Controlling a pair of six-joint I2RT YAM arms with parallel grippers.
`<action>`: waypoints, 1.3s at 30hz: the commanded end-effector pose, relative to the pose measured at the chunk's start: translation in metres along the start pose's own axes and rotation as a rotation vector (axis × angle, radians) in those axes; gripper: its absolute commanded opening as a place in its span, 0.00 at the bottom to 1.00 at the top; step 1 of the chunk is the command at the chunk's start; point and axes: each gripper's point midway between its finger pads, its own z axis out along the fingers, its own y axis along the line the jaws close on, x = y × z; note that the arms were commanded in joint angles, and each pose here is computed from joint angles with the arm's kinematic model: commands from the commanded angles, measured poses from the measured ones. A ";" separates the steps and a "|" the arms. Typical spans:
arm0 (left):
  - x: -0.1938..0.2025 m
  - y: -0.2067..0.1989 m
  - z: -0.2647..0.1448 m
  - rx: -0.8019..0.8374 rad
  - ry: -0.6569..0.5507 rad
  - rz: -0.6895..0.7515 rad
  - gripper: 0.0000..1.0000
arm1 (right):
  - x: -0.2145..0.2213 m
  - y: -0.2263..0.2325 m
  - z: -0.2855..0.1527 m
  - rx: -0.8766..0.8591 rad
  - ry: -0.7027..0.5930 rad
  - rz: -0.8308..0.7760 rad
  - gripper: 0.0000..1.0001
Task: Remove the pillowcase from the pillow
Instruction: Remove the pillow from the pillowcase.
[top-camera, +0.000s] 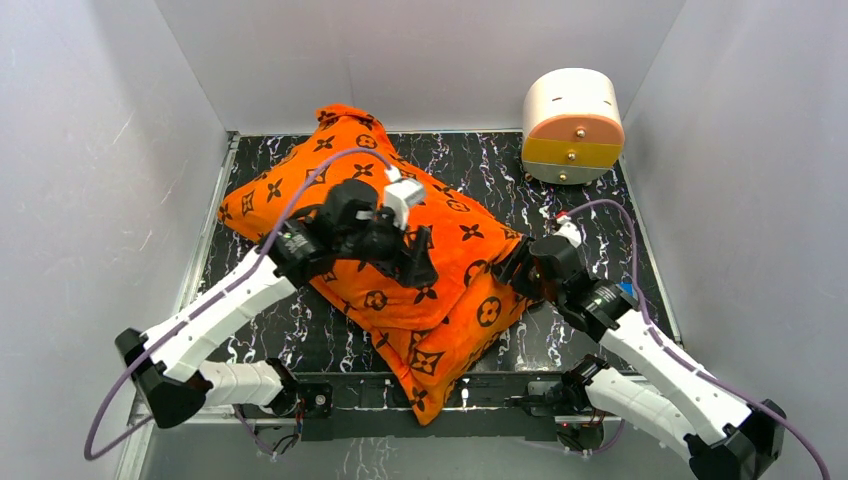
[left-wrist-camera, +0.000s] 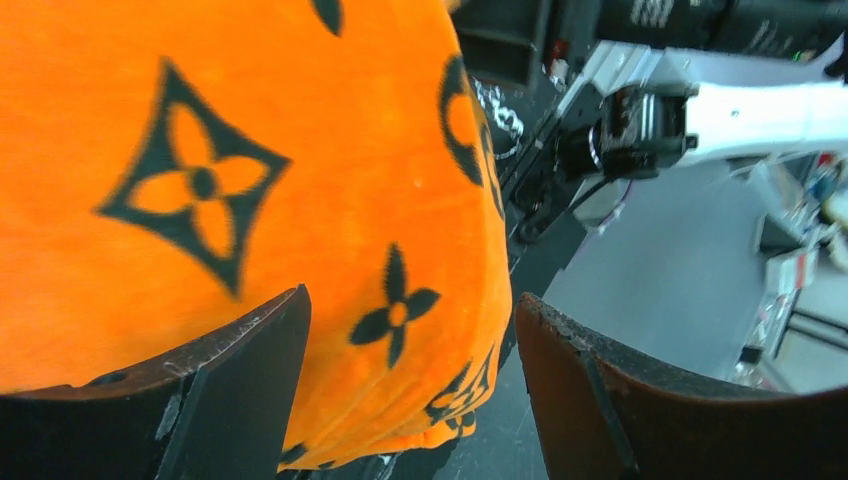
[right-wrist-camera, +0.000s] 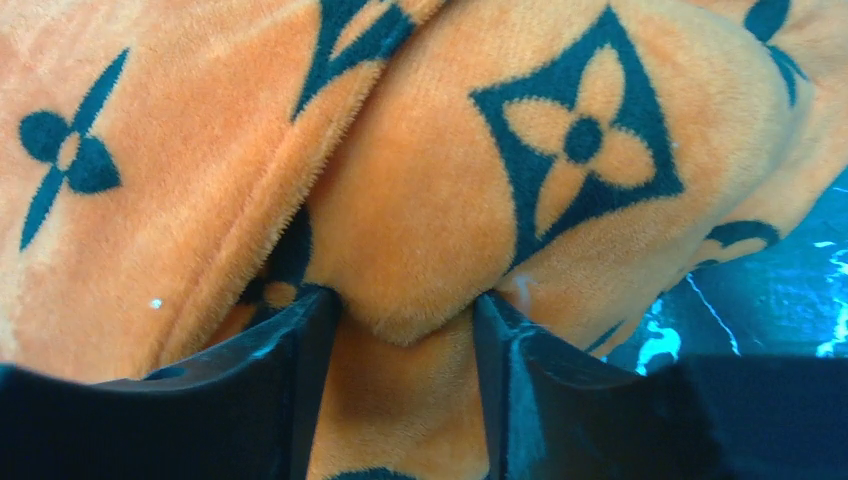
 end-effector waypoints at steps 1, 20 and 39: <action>0.018 -0.014 0.016 -0.085 0.093 0.106 0.73 | -0.027 0.048 0.003 -0.148 -0.071 0.044 0.51; 0.008 0.000 0.045 -0.327 0.028 0.217 0.00 | -0.049 0.071 -0.026 -0.217 -0.104 0.101 0.59; -0.013 -0.052 0.028 -0.051 -0.015 0.264 0.00 | -0.053 0.130 -0.020 -0.412 -0.031 0.178 0.36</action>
